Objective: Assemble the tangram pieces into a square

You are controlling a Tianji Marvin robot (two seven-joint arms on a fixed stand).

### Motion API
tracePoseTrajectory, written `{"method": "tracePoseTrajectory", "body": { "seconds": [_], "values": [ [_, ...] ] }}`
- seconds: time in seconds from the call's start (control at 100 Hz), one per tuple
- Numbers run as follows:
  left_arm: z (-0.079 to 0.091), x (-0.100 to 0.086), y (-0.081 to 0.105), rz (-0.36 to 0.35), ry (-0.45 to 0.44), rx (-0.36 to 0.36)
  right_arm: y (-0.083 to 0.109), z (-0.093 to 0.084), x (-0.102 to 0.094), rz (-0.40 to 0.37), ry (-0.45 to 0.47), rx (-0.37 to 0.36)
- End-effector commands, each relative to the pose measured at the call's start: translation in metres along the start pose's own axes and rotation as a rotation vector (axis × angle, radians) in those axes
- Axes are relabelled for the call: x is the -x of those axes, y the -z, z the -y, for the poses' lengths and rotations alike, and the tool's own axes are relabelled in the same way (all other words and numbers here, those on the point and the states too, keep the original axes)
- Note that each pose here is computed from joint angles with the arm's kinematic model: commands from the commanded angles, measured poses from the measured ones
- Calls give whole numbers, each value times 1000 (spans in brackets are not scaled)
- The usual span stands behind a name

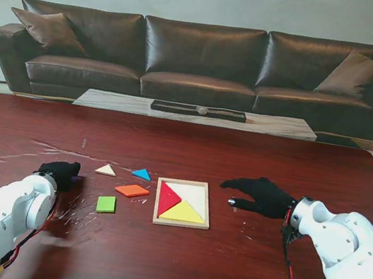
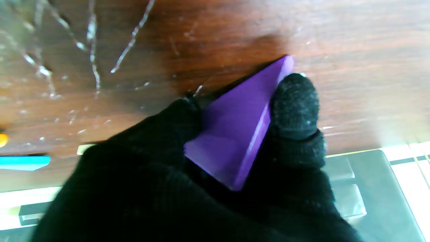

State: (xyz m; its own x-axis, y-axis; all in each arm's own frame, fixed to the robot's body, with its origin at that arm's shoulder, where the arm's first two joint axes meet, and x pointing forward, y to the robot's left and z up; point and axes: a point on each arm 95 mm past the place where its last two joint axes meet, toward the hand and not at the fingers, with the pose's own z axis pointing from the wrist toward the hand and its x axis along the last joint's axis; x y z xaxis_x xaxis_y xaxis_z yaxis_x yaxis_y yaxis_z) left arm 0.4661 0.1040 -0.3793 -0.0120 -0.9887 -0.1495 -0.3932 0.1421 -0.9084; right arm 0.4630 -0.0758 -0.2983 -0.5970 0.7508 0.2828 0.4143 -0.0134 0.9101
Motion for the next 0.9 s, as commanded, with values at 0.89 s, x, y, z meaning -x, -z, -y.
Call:
{"method": "tracePoseTrajectory", "body": {
  "seconds": [0.89],
  "values": [
    [105, -71, -4, -307, -104, -168, 4, 4, -2, -3, -2, 13]
  ]
}}
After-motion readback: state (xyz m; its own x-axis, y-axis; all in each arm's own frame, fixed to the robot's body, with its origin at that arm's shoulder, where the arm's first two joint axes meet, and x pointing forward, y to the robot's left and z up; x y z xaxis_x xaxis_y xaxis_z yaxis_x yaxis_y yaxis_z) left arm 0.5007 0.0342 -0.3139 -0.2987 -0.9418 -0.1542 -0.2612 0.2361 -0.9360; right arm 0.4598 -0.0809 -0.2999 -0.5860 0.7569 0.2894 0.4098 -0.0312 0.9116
